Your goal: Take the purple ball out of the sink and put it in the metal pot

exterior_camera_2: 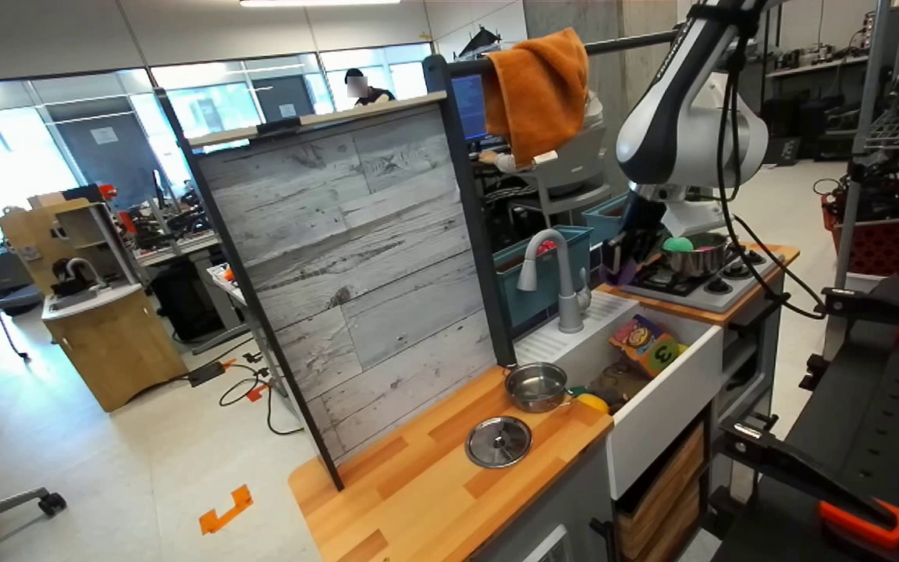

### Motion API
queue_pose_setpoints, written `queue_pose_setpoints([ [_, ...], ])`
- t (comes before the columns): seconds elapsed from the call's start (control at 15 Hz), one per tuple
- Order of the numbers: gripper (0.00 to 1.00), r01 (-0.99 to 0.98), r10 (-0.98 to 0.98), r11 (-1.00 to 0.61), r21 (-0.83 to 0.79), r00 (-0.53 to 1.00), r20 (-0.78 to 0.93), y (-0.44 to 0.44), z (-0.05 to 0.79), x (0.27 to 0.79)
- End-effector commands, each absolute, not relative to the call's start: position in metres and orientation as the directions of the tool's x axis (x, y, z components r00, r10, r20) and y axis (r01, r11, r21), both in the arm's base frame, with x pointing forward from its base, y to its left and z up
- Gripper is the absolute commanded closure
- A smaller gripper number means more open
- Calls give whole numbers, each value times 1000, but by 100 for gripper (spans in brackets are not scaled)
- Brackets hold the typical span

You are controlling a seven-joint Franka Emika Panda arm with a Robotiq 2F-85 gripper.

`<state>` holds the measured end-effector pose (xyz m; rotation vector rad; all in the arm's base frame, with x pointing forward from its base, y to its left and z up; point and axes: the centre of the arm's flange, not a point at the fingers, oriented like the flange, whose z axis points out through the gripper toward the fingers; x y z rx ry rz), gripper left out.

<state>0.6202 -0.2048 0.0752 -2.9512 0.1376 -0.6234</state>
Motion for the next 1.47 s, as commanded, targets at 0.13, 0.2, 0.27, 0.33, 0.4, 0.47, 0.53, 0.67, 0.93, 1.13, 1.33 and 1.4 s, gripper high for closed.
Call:
queue_pose_setpoints([
  [0.13,94,-109,-193,-976,-188,835,515,-226,134,624],
  [0.2,94,-154,-227,-971,-181,821,523,-238,140,626],
  [0.27,94,-198,-262,-964,-175,806,531,-250,144,627],
  [0.33,94,-278,-318,-948,-156,787,529,-263,148,627],
  [0.4,94,-328,-357,-933,-152,773,525,-276,152,623],
  [0.47,94,-379,-395,-914,-145,751,529,-287,156,619],
  [0.53,94,-429,-432,-893,-137,730,529,-298,160,614],
  [0.67,94,-527,-508,-841,-122,690,516,-317,168,607],
  [0.93,94,-699,-645,-710,-83,599,474,-354,166,603],
  [1.13,94,-783,-748,-619,-70,560,355,-373,149,612],
  [1.33,94,-838,-831,-537,-98,505,234,-383,128,628],
  [1.4,94,-851,-848,-515,-106,488,206,-386,124,632],
])
